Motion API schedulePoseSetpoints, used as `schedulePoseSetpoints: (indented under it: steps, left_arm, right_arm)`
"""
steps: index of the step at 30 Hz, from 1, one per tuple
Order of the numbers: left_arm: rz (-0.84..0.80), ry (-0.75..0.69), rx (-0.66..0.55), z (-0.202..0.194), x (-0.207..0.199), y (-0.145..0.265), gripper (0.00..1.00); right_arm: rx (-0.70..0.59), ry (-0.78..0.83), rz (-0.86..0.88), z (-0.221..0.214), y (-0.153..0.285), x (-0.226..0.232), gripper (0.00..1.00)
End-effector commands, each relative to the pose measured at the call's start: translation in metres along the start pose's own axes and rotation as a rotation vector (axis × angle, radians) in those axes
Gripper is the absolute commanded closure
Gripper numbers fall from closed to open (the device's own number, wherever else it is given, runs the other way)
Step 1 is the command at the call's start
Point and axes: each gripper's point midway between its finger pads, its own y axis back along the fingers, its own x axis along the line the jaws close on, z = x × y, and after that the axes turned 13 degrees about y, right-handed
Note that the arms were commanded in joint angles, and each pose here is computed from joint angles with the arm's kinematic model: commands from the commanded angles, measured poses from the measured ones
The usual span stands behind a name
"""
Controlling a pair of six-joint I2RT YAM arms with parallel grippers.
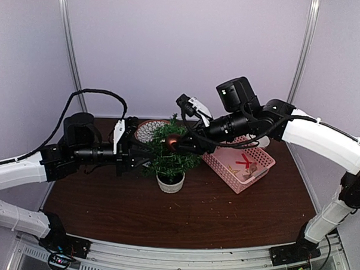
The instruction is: Decorate the small christmas tree
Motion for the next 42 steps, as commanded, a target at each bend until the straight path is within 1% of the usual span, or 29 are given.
schedulePoseSetpoints:
  steps: [1,7,15,16,22,28,34,37,38,41,42]
  left_arm:
    - [0.032,-0.032,-0.093,0.029,0.003,-0.002,0.74]
    - [0.095,-0.017,-0.089,0.029,0.015,-0.005,0.74]
    - [0.092,-0.018,-0.101,0.034,0.018,-0.011,0.73]
    - [0.09,0.008,-0.102,0.034,0.018,-0.012,0.73]
    - [0.087,0.02,-0.102,0.035,0.02,-0.017,0.73]
    - [0.112,0.023,-0.101,0.035,0.024,-0.018,0.87]
    - [0.121,0.027,-0.085,0.03,0.026,-0.018,0.95]
    - [0.125,0.029,-0.08,0.028,0.027,-0.019,0.97]
    - [0.124,0.029,-0.078,0.028,0.027,-0.019,0.96]
    - [0.102,0.032,-0.071,0.026,0.024,-0.021,0.85]
    - [0.101,0.035,-0.07,0.026,0.024,-0.021,0.84]
  right_arm:
    - [-0.01,0.002,-0.029,0.01,0.001,-0.003,0.61]
    - [0.003,0.006,-0.025,0.007,-0.002,-0.001,0.62]
    - [0.023,0.012,-0.032,0.005,-0.006,-0.002,0.62]
    - [0.026,0.013,-0.034,0.005,-0.006,-0.003,0.61]
    - [0.031,0.017,-0.033,0.005,-0.008,-0.003,0.62]
    - [0.036,0.017,-0.033,0.004,-0.009,-0.003,0.62]
    - [0.034,0.021,-0.037,0.005,-0.007,-0.003,0.62]
    - [0.032,0.022,-0.039,0.006,-0.007,-0.003,0.62]
    - [0.034,0.021,-0.039,0.005,-0.007,-0.004,0.62]
    - [0.034,0.021,-0.038,0.005,-0.009,-0.004,0.62]
    - [0.033,0.021,-0.038,0.006,-0.009,-0.004,0.62]
